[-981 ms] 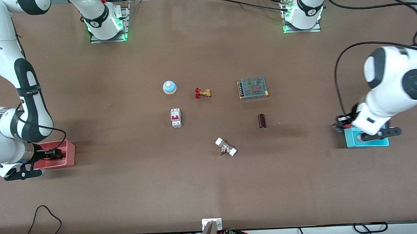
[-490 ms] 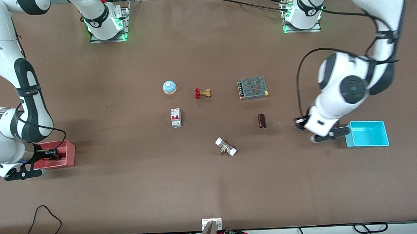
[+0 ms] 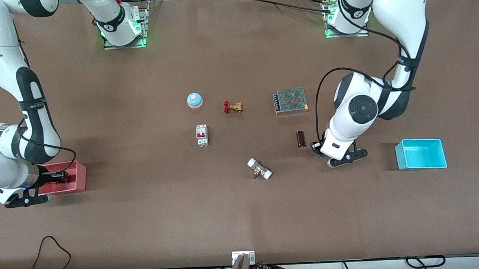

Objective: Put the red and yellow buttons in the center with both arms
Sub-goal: 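Lift the red button with the left gripper and carry it toward the table middle, then release the red button near the capacitor while the right gripper carries the yellow button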

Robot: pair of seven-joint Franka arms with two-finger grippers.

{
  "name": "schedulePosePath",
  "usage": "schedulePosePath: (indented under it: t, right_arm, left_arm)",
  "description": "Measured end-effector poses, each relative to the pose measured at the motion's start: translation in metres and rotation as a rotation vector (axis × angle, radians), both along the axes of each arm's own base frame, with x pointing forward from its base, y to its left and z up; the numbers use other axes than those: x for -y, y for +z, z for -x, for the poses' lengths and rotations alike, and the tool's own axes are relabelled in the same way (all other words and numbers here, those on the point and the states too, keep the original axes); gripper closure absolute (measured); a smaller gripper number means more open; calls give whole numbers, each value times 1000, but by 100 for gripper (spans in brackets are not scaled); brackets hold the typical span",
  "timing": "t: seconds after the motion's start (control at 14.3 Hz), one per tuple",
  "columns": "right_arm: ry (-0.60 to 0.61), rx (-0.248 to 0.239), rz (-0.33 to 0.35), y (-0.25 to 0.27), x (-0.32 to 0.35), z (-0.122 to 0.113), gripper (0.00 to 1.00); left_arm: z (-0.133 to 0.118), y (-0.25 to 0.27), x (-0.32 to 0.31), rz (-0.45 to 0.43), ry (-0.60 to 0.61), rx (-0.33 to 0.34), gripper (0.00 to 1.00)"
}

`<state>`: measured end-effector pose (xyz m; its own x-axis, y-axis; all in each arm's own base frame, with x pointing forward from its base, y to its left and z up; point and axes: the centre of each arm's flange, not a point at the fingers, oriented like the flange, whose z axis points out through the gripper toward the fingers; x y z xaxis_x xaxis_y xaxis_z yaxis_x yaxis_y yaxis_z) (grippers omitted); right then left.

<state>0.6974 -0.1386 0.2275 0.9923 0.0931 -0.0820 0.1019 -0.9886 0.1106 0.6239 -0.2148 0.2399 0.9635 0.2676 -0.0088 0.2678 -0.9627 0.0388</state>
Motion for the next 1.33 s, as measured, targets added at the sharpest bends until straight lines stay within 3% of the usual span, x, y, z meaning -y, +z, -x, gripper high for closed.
schedulePosePath:
  t: [0.21,0.49,0.77,0.98,1.33]
  right_arm:
    - [16,18,1,18,0,-5,61]
    - [17,26,-9,85,-2,-3,60]
    - [36,12,-30,150,-26,8,60]
    - [74,17,-49,180,-79,10,60]
    - [37,-10,-111,158,-208,13,60]
  left_arm:
    - [1,-11,1,1,0,-7,58]
    - [1,-11,2,2,1,-3,55]
    - [-3,-1,0,7,7,18,23]
    - [-9,29,-8,8,20,53,0]
    - [-10,121,-56,-29,-20,53,0]
